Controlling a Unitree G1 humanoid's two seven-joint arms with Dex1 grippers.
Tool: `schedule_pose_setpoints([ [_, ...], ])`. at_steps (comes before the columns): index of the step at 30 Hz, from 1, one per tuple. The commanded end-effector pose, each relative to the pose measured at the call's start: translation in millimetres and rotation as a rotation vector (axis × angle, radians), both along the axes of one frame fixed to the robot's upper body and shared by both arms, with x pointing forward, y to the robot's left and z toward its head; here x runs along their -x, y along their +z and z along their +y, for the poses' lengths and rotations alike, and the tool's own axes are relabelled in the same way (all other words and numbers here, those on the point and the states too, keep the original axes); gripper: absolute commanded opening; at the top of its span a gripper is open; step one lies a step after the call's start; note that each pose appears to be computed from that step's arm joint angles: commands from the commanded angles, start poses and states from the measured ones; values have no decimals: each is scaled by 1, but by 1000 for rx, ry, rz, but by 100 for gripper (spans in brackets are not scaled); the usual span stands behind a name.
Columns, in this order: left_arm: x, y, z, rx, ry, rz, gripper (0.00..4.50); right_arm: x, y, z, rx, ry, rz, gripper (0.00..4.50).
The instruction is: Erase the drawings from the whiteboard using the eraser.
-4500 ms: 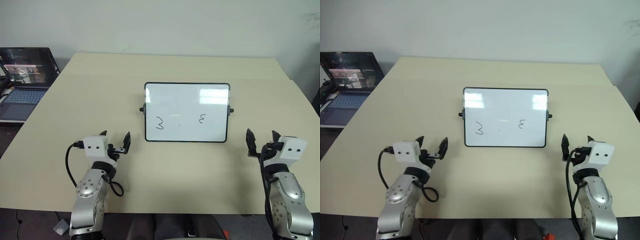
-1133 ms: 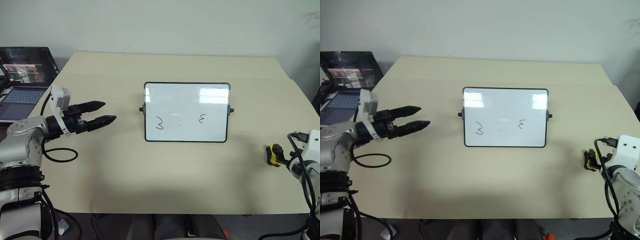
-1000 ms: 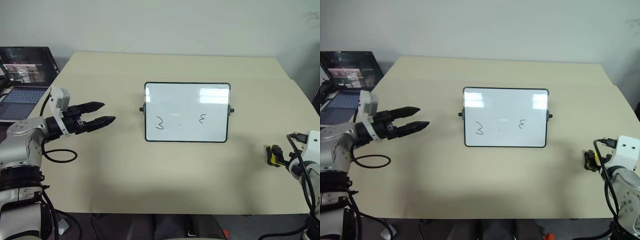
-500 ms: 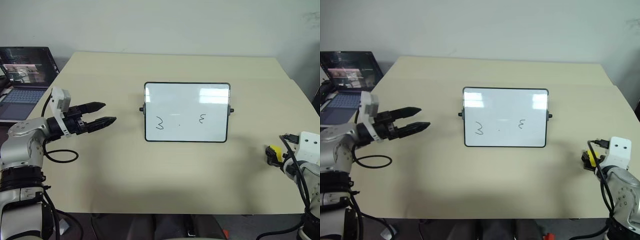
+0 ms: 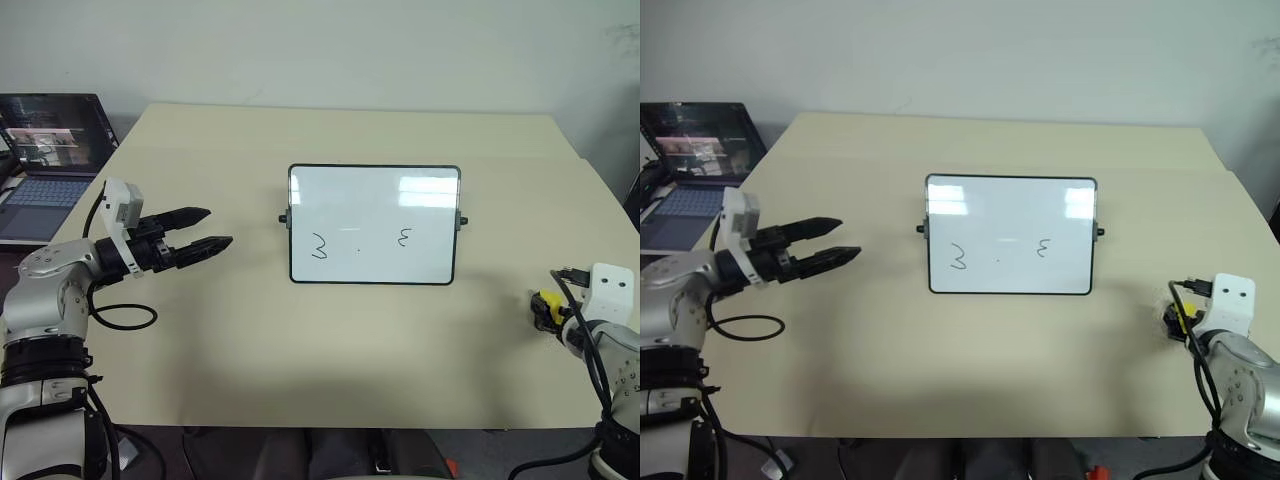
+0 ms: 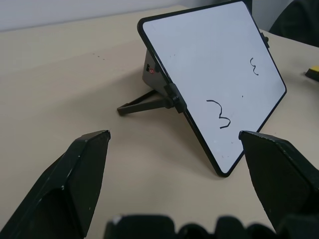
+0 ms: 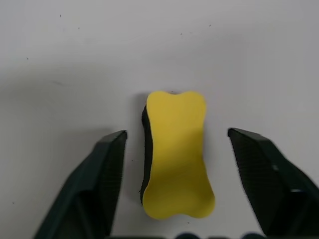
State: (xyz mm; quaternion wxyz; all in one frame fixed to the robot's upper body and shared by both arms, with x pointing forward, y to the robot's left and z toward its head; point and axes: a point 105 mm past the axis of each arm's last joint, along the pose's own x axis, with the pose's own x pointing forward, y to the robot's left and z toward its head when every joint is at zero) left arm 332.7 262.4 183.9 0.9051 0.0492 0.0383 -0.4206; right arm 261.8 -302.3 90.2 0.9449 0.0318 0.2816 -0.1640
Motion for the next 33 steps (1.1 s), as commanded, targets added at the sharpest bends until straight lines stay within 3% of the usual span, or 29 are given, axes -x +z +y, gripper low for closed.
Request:
schedule_pose_setpoints([
  [1,1,12,3,-8,12,-56,450,-1,0,-1,16,-2,-13,212],
  [3,1,12,4,-9,16,-58,450,-2,-1,-1,23,-5,-11,138],
  [5,1,13,4,-10,19,-59,450,-3,-2,-1,25,-4,-8,105],
  [14,2,14,5,-11,30,-64,450,-8,8,-4,63,5,-39,101],
  [19,3,14,6,-15,30,-61,450,-16,35,0,113,22,-137,101],
  [25,3,15,5,-19,24,-55,450,-32,82,32,120,139,-387,100],
  [29,3,14,3,-25,15,-47,450,-41,130,64,152,290,-645,100],
  [33,4,16,1,-29,0,-46,450,-41,142,127,214,650,-700,100],
])
